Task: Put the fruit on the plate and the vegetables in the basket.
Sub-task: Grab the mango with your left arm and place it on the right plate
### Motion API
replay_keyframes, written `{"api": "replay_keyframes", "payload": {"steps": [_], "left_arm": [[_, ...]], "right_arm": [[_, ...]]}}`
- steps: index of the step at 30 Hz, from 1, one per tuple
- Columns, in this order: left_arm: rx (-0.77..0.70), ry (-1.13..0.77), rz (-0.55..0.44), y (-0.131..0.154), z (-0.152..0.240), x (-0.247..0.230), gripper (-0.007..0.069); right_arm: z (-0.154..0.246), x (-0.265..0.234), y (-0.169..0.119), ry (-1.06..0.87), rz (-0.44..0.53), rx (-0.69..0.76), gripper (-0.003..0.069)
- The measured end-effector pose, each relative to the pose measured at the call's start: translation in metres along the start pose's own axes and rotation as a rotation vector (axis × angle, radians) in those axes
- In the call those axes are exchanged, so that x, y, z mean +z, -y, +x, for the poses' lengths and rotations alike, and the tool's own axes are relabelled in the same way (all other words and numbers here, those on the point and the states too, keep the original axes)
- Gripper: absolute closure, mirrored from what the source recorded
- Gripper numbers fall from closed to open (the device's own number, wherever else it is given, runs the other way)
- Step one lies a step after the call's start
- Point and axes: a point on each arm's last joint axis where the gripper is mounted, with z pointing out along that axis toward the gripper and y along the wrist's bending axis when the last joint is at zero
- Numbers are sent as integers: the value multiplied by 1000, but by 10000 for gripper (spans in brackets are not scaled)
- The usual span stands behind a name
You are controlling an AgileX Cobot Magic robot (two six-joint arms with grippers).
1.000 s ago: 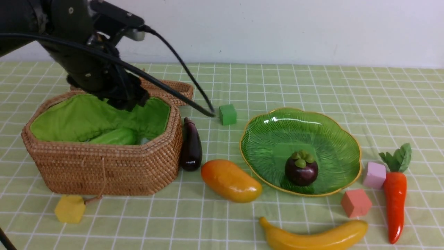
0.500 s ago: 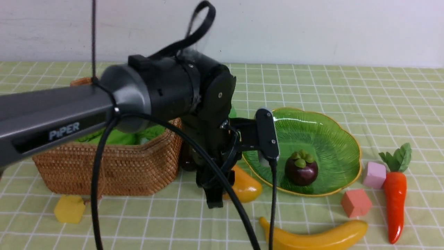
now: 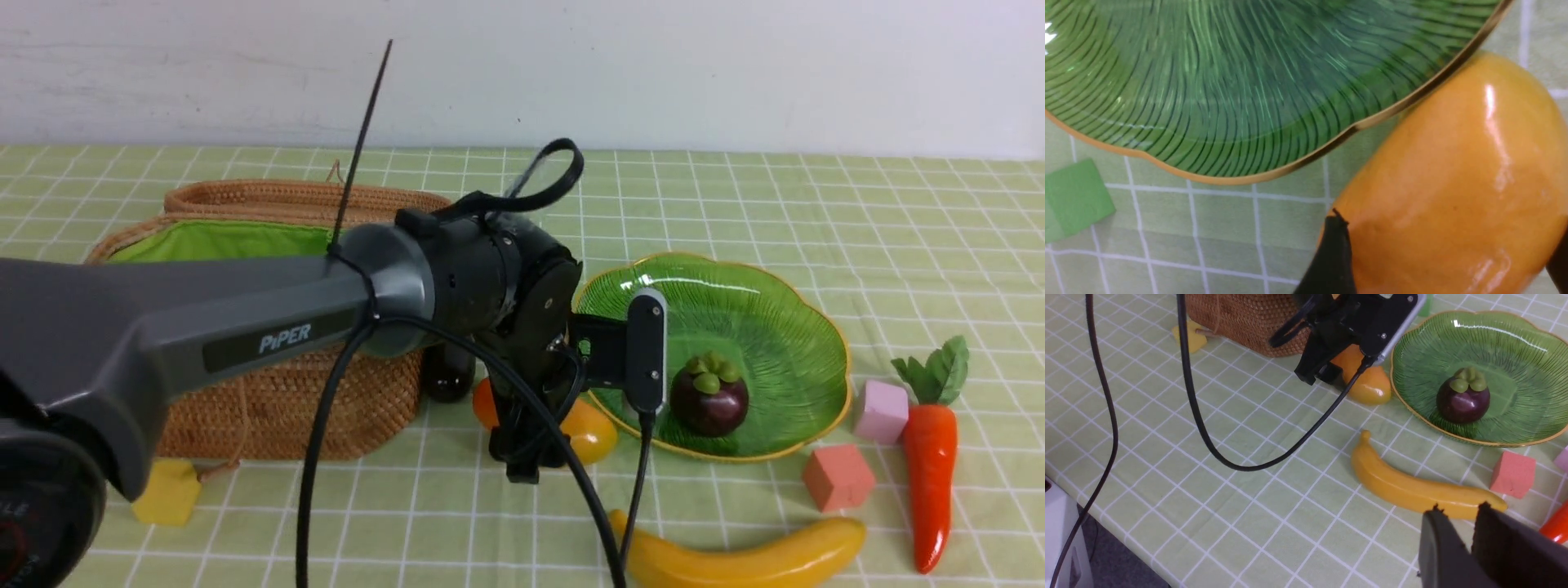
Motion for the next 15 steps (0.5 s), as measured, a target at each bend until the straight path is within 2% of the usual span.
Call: {"api": "replay_keyframes", "payload": {"steps": [6,15], "left_arm": [[51,-26,-27,-2,1,7,34],[50,-44,-18,-2,1,7,70]], "right_arm": [[0,0,0,0,0,0,519],[0,0,0,0,0,0,519]]}}
